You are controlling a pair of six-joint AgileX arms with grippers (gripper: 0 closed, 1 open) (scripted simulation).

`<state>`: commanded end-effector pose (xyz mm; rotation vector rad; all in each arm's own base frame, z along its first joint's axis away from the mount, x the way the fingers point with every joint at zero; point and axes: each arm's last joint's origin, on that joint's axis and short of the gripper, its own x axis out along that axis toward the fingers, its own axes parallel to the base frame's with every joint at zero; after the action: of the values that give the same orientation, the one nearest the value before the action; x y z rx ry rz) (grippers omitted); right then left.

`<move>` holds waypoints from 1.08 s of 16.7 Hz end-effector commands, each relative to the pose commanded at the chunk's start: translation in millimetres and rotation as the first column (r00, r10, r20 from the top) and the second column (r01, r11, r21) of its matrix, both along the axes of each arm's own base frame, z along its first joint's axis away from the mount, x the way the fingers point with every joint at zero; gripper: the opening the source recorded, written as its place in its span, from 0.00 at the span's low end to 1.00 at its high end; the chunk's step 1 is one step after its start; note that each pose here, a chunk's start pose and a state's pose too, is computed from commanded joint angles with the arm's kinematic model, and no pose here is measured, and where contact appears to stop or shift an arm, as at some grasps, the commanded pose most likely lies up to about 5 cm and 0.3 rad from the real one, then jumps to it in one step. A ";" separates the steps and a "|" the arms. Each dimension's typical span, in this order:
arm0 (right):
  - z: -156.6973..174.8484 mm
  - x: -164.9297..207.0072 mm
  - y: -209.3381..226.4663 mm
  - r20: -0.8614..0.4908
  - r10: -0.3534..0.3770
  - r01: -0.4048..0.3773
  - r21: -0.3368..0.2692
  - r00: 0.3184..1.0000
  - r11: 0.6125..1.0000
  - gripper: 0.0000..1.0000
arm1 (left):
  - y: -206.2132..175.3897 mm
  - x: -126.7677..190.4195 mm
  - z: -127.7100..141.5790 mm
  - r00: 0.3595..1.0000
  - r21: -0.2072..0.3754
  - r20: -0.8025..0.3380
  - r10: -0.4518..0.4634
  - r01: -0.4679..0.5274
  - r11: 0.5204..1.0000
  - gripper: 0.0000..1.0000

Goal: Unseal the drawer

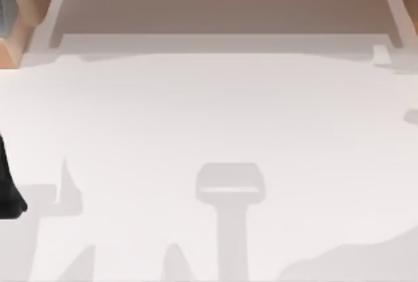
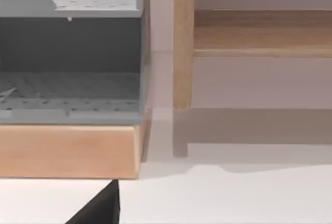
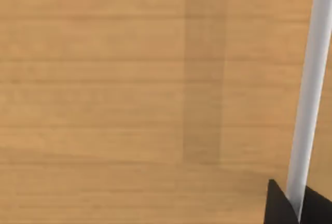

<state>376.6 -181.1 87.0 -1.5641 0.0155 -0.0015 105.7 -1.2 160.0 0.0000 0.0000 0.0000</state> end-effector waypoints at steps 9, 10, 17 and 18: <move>1.4 -19.3 2.8 0.008 0.012 -0.012 -0.005 1.000 1.000 0.00 | 0.0 0.0 0.0 1.000 0.000 0.000 0.000 0.000 1.000 1.00; 1.5 -26.4 2.8 0.008 0.013 -0.013 -0.006 1.000 1.000 0.00 | 0.0 0.0 0.0 1.000 0.000 0.000 0.000 0.000 1.000 1.00; -0.1 -73.7 2.6 0.002 0.003 -0.003 0.000 1.000 1.000 0.00 | 0.0 0.0 0.0 1.000 0.000 0.000 0.000 0.000 1.000 1.00; -0.1 -73.7 2.6 0.002 0.003 -0.003 0.000 1.000 1.000 0.00 | 0.0 0.0 0.0 1.000 0.000 0.000 0.000 0.000 1.000 1.00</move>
<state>302.9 -178.4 86.9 -1.5645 0.0122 -0.0009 105.7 -1.2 160.0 0.0000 0.0000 0.0000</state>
